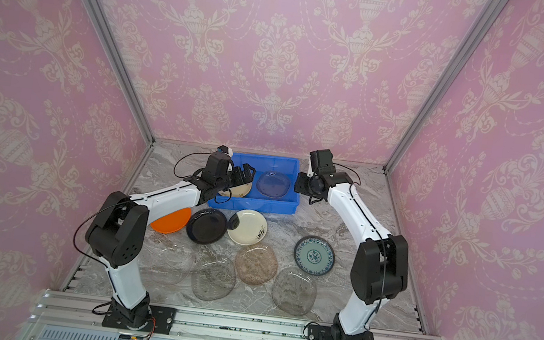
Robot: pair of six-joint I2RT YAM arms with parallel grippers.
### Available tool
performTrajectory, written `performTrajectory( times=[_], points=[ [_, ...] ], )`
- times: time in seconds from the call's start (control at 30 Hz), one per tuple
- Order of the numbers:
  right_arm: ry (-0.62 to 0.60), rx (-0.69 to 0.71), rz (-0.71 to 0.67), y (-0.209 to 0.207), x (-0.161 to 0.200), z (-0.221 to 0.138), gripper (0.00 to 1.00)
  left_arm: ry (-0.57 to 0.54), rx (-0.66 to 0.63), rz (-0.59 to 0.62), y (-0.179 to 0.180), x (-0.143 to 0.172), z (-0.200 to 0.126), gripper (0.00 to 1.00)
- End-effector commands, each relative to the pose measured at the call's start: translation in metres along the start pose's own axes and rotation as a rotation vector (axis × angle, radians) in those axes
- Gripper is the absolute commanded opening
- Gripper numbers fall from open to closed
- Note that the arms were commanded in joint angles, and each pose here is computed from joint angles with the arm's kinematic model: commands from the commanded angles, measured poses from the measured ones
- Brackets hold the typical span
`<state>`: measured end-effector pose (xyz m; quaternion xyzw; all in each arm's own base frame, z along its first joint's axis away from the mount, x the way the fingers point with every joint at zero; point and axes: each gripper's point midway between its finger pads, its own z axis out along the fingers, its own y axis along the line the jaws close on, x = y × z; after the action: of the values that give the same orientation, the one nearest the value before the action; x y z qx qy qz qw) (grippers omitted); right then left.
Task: Place the plates into the plastic bin on the countertop
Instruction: Rotate the plastic bin at the top-center of the table, then pick up the plate from the center of the table.
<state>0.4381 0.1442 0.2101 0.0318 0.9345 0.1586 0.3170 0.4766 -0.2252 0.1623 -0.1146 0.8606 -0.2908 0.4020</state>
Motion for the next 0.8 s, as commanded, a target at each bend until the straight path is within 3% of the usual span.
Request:
performTrajectory(
  times=[0.0,0.07,0.33,0.53,0.77],
  points=[
    [0.096,-0.064,-0.076,0.012,0.035,-0.027,0.52,0.074,0.082,0.047,-0.016,0.011,-0.026,0.99],
    [0.143,-0.058,-0.118,0.014,0.065,-0.036,0.5,0.173,0.087,0.088,-0.014,0.037,-0.045,0.99],
    [0.365,-0.072,-0.237,0.018,0.175,-0.038,0.39,0.245,0.047,0.108,0.013,0.081,-0.122,0.99],
    [0.504,-0.097,-0.298,0.028,0.232,-0.017,0.39,0.321,0.051,0.087,0.032,0.116,-0.134,0.97],
    [0.592,-0.099,-0.329,0.032,0.266,0.004,0.4,0.341,0.037,0.077,0.043,0.136,-0.134,0.96]
  ],
)
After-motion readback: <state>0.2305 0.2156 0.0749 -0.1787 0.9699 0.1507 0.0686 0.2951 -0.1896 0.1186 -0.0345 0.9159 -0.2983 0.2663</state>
